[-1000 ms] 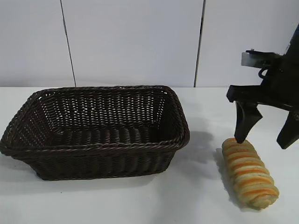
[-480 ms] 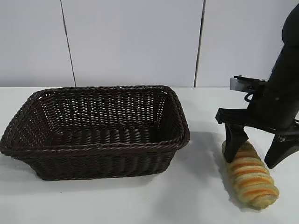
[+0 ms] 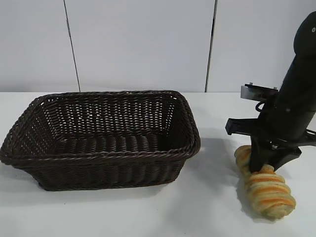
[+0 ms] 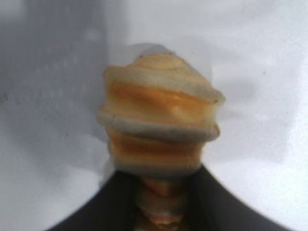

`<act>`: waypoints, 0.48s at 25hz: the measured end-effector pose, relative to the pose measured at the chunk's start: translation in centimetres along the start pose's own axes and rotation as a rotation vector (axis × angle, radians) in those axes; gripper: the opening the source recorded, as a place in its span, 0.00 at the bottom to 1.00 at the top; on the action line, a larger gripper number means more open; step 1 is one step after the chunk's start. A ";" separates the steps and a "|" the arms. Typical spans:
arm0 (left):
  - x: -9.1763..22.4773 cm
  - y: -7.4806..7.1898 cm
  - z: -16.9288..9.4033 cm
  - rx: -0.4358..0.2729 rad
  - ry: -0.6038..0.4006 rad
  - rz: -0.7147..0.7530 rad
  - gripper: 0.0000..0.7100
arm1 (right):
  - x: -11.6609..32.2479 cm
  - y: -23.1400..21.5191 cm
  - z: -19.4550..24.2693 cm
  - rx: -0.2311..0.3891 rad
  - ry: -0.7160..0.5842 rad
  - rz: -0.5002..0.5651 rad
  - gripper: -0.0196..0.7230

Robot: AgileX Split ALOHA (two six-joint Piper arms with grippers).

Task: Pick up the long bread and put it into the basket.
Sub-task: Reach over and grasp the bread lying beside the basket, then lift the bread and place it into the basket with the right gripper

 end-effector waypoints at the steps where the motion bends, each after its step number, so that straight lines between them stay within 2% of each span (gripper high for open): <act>1: 0.0 0.0 0.0 0.000 0.000 0.000 0.98 | -0.4 0.2 -1.5 -0.003 -0.016 -0.014 0.15; 7: 0.0 0.0 0.0 0.000 0.000 0.000 0.98 | -3.9 2.2 -14.0 0.003 -0.245 -0.096 0.14; 12: 0.0 0.0 0.0 0.000 0.000 0.000 0.98 | -4.8 2.8 -20.6 0.037 -0.345 -0.125 0.14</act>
Point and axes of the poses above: a point on each arm's last joint axis where the gripper is mounted, z pointing out along that axis toward the gripper, y along the wrist's bending axis when the last joint is at zero, x = y × z, the point moved 4 cm from there along z, pointing out along that axis toward the gripper, and after that the axes turned 10 degrees about -z, right-handed, at the moved point
